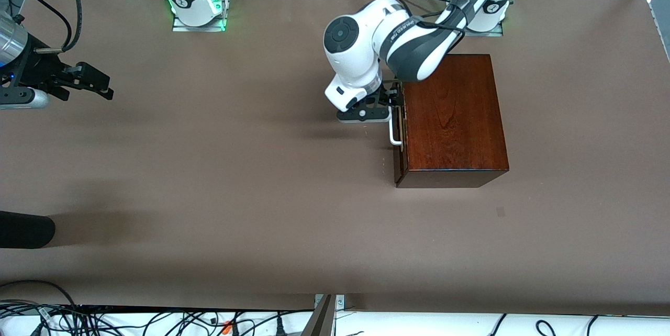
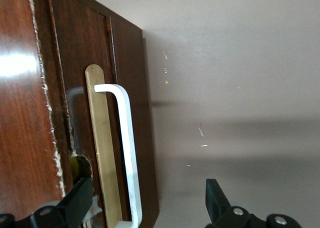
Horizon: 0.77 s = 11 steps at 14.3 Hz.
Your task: Open drawer, take yellow block, close drawer
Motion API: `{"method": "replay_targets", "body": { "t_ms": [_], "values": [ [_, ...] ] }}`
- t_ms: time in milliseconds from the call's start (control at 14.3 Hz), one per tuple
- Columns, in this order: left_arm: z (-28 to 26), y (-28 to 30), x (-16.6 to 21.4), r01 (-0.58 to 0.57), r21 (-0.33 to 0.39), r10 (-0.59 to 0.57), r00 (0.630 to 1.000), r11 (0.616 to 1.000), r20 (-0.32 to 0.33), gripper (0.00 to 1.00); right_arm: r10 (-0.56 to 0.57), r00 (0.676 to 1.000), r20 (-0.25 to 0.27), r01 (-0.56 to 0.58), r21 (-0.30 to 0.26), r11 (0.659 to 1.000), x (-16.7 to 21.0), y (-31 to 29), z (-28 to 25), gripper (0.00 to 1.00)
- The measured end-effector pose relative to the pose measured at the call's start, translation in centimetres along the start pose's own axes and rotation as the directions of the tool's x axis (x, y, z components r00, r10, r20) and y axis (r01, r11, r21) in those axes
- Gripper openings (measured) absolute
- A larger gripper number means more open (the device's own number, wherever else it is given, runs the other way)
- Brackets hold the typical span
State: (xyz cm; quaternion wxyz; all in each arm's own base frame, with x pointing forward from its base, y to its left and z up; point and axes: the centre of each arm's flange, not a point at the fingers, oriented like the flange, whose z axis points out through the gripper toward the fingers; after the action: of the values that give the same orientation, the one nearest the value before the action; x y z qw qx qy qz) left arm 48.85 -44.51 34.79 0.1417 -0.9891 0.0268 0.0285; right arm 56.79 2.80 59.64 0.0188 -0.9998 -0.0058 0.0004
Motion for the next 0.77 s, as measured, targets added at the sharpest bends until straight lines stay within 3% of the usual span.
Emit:
{"method": "replay_targets", "body": {
  "t_ms": [771],
  "values": [
    [3.8,0.4,-0.7,-0.023,0.02,0.023,1.0,1.0,-0.008,1.0,0.0,1.0,0.0,0.0,0.0,1.0,0.0,0.0,0.0,1.0]
  ]
}}
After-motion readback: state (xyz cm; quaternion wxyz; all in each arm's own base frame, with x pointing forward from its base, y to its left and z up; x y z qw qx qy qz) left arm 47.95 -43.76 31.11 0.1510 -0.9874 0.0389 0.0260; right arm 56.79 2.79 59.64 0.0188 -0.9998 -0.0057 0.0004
